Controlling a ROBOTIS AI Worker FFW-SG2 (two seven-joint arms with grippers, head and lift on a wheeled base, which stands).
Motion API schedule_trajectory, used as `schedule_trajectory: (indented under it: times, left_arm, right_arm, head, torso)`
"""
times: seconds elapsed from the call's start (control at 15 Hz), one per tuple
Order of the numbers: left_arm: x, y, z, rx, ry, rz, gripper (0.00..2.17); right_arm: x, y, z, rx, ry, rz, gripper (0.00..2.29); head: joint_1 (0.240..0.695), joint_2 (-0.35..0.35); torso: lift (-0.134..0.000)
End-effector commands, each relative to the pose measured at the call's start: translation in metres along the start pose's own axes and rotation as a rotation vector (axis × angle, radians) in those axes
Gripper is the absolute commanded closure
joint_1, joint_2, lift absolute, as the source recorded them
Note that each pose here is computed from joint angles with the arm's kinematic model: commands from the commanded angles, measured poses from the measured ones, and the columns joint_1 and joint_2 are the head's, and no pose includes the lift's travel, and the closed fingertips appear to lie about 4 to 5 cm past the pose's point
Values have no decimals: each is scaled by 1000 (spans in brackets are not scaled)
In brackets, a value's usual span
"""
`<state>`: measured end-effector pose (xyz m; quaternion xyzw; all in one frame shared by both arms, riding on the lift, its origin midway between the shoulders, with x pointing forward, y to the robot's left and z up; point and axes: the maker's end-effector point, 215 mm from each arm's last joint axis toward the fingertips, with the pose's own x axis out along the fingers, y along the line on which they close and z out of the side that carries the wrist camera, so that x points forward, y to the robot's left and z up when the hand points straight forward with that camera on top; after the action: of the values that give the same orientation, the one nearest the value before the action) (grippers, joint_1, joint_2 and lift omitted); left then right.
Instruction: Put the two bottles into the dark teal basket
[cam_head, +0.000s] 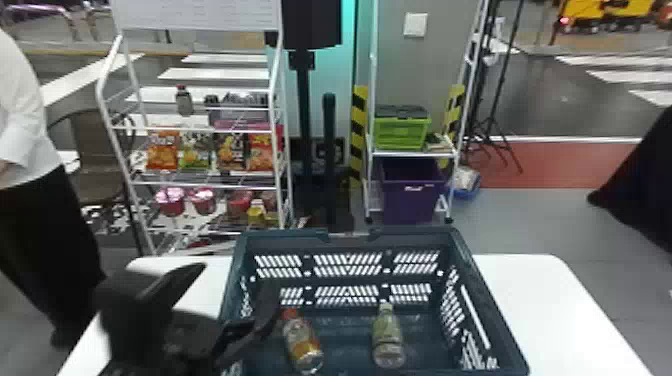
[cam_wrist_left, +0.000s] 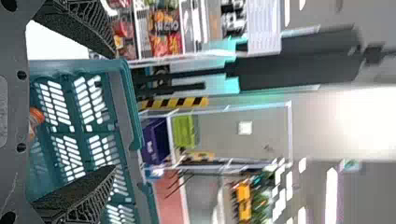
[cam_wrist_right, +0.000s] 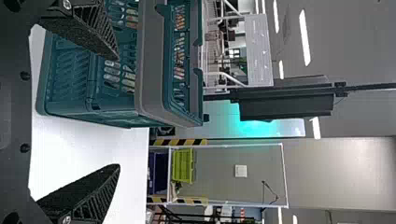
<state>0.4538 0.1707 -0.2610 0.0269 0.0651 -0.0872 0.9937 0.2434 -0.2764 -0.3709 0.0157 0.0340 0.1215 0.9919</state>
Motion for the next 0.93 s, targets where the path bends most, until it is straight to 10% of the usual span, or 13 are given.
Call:
schedule_trajectory:
  times: [0.0, 0.47, 0.87]
  left_arm:
    - [-54, 18, -8, -73, -89, 74, 46]
    - [-181, -3, -56, -219, -270, 257, 43]
    - [-209, -77, -119, -246, -150, 249, 39]
  right_arm:
    - [2, 4, 6, -2, -11, 12, 56]
    - [3, 19, 18, -3, -31, 51, 56]
    - [-4, 34, 21, -8, -29, 118, 56]
  head:
    - [499, 0]
    - [499, 0]
    - [499, 0]
  torso:
    - [0]
    - [0]
    - [0]
